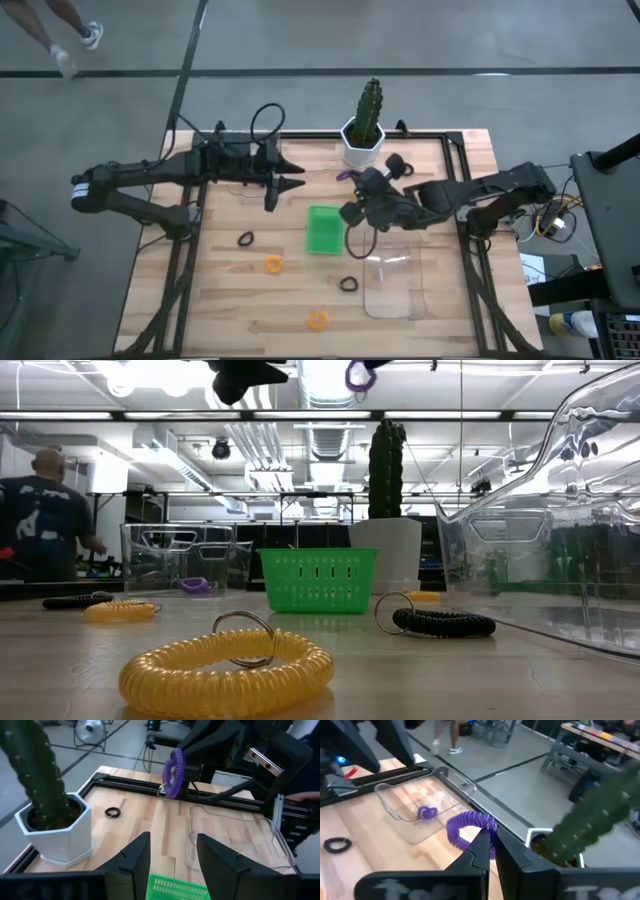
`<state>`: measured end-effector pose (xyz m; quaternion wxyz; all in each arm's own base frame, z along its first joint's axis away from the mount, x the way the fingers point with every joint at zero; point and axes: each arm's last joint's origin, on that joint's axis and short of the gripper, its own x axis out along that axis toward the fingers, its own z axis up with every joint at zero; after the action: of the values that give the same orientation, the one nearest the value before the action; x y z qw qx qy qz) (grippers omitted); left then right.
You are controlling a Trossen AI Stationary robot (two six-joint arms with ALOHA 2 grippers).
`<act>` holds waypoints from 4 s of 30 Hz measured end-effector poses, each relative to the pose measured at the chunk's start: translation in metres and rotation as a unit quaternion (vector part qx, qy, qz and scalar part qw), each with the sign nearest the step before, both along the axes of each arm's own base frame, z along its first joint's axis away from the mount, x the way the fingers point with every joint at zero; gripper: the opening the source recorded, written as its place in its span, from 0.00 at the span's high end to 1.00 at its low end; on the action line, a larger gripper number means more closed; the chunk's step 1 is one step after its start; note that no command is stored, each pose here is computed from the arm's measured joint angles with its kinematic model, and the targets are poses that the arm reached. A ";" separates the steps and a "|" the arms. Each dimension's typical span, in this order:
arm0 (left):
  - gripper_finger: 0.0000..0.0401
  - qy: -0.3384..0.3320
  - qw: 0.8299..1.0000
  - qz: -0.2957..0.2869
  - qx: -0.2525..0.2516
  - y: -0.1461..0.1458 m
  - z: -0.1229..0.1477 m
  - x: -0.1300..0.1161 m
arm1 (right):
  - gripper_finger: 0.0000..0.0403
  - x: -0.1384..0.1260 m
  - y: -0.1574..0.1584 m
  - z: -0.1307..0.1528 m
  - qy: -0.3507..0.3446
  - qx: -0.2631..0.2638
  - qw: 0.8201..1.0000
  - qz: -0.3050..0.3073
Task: Sort spring keychains
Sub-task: Put the purple spring keychain into the top transparent bin
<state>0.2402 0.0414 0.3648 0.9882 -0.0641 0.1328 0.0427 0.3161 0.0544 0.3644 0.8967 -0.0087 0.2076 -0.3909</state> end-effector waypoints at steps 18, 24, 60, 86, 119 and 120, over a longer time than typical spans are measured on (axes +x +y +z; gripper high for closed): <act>0.62 -0.004 1.000 -0.011 0.021 -0.004 0.000 0.004 | 0.97 0.051 -0.006 0.001 0.028 -0.026 0.997 0.061; 0.62 -0.006 1.000 -0.011 0.022 -0.003 0.000 0.004 | 0.97 0.061 -0.012 0.005 0.024 -0.032 0.997 0.061; 0.64 -0.038 0.999 0.009 0.031 -0.002 0.006 0.005 | 0.97 0.067 -0.025 0.008 0.008 -0.027 0.996 0.083; 0.95 0.007 1.000 0.024 0.012 0.003 -0.017 0.030 | 0.97 0.067 -0.024 0.006 0.026 -0.030 0.994 0.100; 0.95 0.293 0.883 0.368 0.010 0.077 -0.056 -0.039 | 0.65 0.013 -0.020 -0.020 0.243 0.060 0.967 0.053; 0.95 0.298 0.879 0.372 -0.005 0.081 -0.059 -0.039 | 0.65 0.011 -0.019 -0.020 0.243 0.062 0.967 0.053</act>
<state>0.2007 0.1225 0.3062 0.8128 -0.0982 0.3873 0.4240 0.3274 0.0350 0.3448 0.8374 -0.0583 0.4425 -0.3154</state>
